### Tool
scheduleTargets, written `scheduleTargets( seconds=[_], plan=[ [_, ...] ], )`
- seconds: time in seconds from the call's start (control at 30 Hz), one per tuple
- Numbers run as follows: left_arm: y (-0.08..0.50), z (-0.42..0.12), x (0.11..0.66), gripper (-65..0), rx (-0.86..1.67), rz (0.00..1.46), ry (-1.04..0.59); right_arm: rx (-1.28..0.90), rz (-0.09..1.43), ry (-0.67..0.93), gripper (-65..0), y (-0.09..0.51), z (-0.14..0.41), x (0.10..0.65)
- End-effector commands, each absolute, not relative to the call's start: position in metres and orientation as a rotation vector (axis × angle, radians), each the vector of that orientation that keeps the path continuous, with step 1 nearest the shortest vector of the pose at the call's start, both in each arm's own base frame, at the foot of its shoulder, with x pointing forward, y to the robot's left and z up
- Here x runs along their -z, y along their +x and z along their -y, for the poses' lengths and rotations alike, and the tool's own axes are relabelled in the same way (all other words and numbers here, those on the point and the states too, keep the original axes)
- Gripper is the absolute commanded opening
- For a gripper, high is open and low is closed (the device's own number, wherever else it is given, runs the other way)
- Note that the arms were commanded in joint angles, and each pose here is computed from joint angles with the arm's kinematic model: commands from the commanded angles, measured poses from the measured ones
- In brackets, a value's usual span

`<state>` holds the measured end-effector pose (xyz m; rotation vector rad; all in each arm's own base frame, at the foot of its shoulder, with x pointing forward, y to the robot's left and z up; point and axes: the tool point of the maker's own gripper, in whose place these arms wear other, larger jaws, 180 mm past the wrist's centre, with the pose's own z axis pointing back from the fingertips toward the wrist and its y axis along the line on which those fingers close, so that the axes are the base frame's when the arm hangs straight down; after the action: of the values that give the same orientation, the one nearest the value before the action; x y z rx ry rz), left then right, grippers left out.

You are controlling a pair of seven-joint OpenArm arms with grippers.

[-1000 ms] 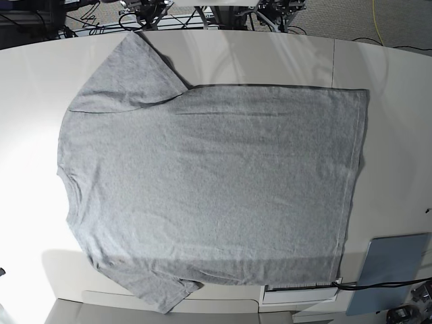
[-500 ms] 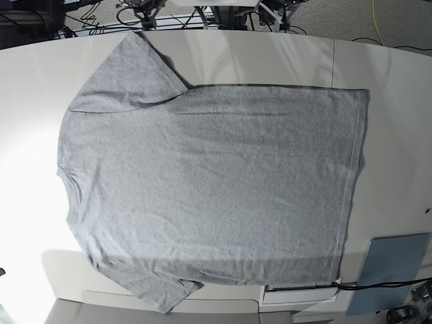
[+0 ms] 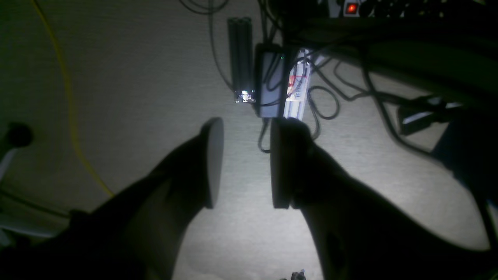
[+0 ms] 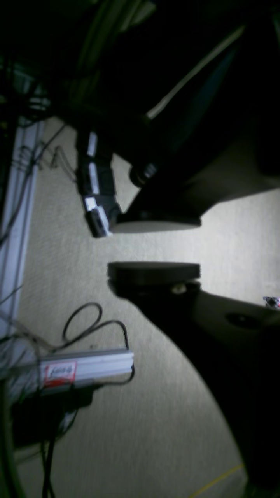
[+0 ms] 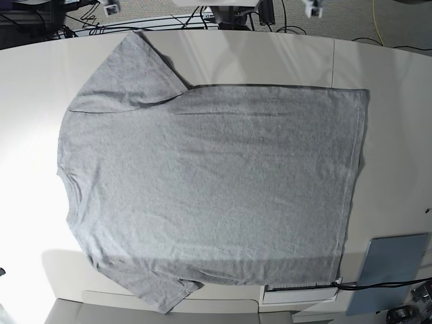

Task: Fold the T-shirt properly
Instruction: 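Move both grippers down to the shirt's side edge, sleeve and hem corner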

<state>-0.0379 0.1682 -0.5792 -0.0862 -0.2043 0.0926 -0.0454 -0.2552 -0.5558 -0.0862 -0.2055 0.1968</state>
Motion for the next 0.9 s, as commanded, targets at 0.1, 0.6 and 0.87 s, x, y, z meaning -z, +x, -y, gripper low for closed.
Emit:
scheduleTargets(
  seconds=[0.1,0.6,0.87],
  plan=[
    [-0.045,-0.185,0.546,-43.3,-0.045,0.255,-0.078,-0.274,0.242,-0.09,-51.2,-0.04,0.272,0.514],
    [0.039,-0.219,0.421,-43.3,0.584,0.499,0.139,-0.724,0.413,-0.143,-51.2,0.047,0.249,0.391],
    [0.104,-0.226,0.385,-43.3,0.958,0.614,0.298,-0.823,0.59,-0.352,-51.2,0.109,0.267,0.335]
  ],
)
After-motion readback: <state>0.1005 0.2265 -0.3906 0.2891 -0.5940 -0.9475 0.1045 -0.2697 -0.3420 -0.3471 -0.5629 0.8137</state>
